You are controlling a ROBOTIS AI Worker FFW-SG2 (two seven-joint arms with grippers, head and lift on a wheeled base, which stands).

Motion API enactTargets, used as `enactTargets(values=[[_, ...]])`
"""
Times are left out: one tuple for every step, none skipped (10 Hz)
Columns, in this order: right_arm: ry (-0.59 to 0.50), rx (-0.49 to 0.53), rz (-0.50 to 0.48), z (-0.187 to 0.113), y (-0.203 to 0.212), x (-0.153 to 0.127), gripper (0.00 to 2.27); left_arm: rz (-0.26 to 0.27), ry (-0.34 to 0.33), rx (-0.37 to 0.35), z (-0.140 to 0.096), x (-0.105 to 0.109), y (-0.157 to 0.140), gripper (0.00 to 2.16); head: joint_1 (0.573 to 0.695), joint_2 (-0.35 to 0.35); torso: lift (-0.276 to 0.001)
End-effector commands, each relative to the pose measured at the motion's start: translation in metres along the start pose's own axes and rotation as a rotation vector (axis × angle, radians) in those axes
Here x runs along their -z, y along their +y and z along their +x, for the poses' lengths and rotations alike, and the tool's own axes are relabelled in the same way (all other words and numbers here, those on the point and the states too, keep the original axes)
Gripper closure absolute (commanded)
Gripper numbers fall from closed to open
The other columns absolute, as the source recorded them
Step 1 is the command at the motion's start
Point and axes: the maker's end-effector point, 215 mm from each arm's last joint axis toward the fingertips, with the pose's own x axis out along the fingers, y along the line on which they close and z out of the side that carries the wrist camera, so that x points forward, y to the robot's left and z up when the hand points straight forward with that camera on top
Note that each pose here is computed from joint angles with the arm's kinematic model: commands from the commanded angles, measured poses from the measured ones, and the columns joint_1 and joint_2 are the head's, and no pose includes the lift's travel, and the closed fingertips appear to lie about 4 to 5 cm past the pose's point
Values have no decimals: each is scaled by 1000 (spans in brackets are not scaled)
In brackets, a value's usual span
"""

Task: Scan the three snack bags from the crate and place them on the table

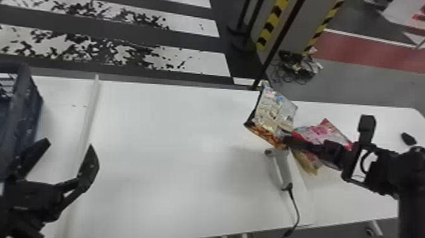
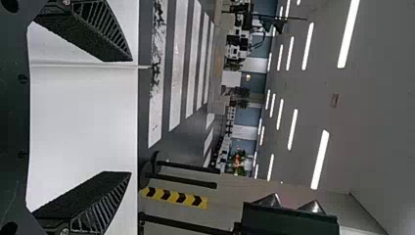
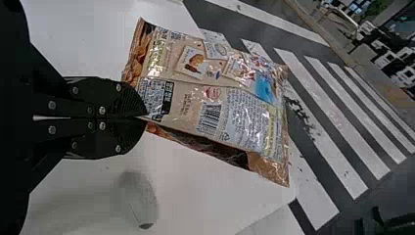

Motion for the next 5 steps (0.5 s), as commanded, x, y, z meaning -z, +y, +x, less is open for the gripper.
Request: enactTargets(values=[[-89,56,18,-21,-27,-25,2260,-1,0,2,0,0,-1,36,695,-348,-62],[-149,114,29,-32,-49,-37,2260,2,1,3,0,0,-1,36,695,-350,-62],[-202,199,21,-42,-74,-49,2260,2,2,2,-1,1,-1,36,695,-350,-62],[-238,261,43,-49,-97,-53,2260,1,4,2,-1,2,-1,36,695,-350,-62],[-261,334,66,-54,-120,-52,2260,3,4,3,-1,2,-1,36,695,-350,-62]])
